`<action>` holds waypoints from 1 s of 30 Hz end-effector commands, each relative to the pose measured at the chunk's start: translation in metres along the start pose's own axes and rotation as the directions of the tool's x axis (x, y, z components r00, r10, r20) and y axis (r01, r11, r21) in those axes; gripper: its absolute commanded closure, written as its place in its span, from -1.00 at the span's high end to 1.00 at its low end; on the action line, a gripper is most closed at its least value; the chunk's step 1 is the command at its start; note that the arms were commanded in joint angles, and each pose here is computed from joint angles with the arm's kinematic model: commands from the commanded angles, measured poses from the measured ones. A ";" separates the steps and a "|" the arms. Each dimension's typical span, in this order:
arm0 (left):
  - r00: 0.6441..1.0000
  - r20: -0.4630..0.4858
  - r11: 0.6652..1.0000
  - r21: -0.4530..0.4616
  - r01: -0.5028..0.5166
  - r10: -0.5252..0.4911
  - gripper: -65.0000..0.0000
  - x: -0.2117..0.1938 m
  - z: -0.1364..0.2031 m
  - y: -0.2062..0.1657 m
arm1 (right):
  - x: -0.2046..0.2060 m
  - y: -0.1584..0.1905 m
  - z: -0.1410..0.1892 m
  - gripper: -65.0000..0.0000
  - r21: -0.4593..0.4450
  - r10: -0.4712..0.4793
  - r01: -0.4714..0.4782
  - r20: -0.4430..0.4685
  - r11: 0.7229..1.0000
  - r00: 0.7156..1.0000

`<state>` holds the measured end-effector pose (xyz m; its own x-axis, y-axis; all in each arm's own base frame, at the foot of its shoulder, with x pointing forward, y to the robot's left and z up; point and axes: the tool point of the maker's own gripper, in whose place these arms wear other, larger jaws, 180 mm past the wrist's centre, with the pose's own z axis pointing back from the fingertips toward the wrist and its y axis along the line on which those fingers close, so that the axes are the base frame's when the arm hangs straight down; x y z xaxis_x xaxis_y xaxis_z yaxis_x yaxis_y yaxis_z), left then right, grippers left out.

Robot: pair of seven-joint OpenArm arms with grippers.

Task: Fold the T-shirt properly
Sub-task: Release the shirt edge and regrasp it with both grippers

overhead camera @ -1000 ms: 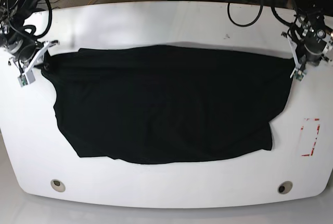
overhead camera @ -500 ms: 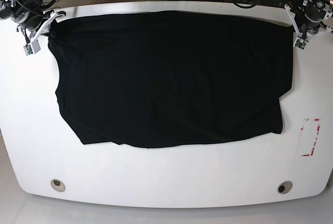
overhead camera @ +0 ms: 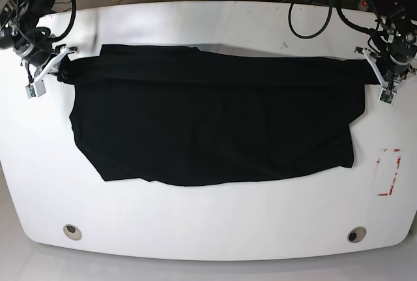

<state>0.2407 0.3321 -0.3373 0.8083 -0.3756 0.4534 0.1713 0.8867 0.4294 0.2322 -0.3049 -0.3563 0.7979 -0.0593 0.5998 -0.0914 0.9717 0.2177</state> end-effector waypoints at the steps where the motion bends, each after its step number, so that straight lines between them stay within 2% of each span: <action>1: 1.000 0.011 0.999 0.040 -0.014 0.014 -1.00 0.009 -0.003 0.018 | 0.018 -0.006 -0.003 -1.00 -0.006 0.015 -0.014 0.033 1.000 0.999; 8: 0.999 0.038 0.999 -0.014 -0.031 0.031 -1.00 0.037 -0.027 0.015 | 0.039 0.002 -0.032 -1.00 0.071 -0.020 0.014 0.080 0.997 0.997; 13: 0.998 0.055 0.996 -0.082 -0.020 0.025 -1.00 0.054 -0.045 -0.001 | 0.038 0.001 -0.046 -1.00 0.104 -0.076 0.066 0.098 0.992 0.992; 15: 0.997 0.073 0.995 -0.104 -0.008 0.015 -0.98 0.060 -0.051 -0.007 | 0.042 -0.002 -0.047 -0.80 0.104 -0.082 0.069 0.118 0.992 0.990; 16: 0.998 0.070 0.994 -0.109 0.002 0.006 -0.93 0.059 -0.053 -0.007 | 0.044 -0.003 -0.046 -0.62 0.100 -0.072 0.060 0.124 0.993 0.990; 18: 0.998 0.054 0.991 -0.127 0.029 -0.022 -0.68 0.057 -0.059 -0.012 | 0.044 -0.003 -0.045 -0.25 0.100 -0.056 0.045 0.118 0.994 0.991; 19: 0.998 0.051 0.991 -0.132 0.038 -0.031 -0.56 0.058 -0.060 -0.013 | 0.043 -0.003 -0.044 -0.13 0.100 -0.056 0.044 0.118 0.994 0.991; 21: 0.998 0.060 0.990 -0.135 0.041 -0.034 -0.18 0.064 -0.061 -0.013 | 0.041 -0.002 -0.037 0.19 0.082 -0.024 0.015 0.106 0.997 0.994; 22: 0.998 0.061 0.990 -0.133 0.042 -0.034 -0.02 0.064 -0.061 -0.012 | 0.038 -0.002 -0.032 0.26 0.071 -0.012 0.005 0.103 0.997 0.995; 25: 0.998 0.057 0.992 -0.119 0.039 -0.033 0.32 0.062 -0.059 -0.005 | 0.026 0.001 -0.015 0.32 0.030 0.021 -0.024 0.080 0.999 0.997; 27: 0.997 0.067 0.996 -0.081 0.035 -0.029 0.35 0.063 -0.053 0.012 | 0.019 0.006 -0.008 0.33 0.017 0.025 -0.027 0.080 0.999 0.997; 30: 0.996 0.077 0.998 -0.050 0.049 -0.045 0.33 0.060 -0.043 0.017 | 0.001 0.010 0.000 0.33 0.001 0.023 -0.023 0.048 1.000 0.999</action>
<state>0.3099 0.3310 -0.3550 0.7809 -0.4138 0.4679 0.2517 0.8940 0.3707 0.2272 -0.2946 -0.3668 0.7953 -0.0676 0.6024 -0.0855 0.9713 0.2219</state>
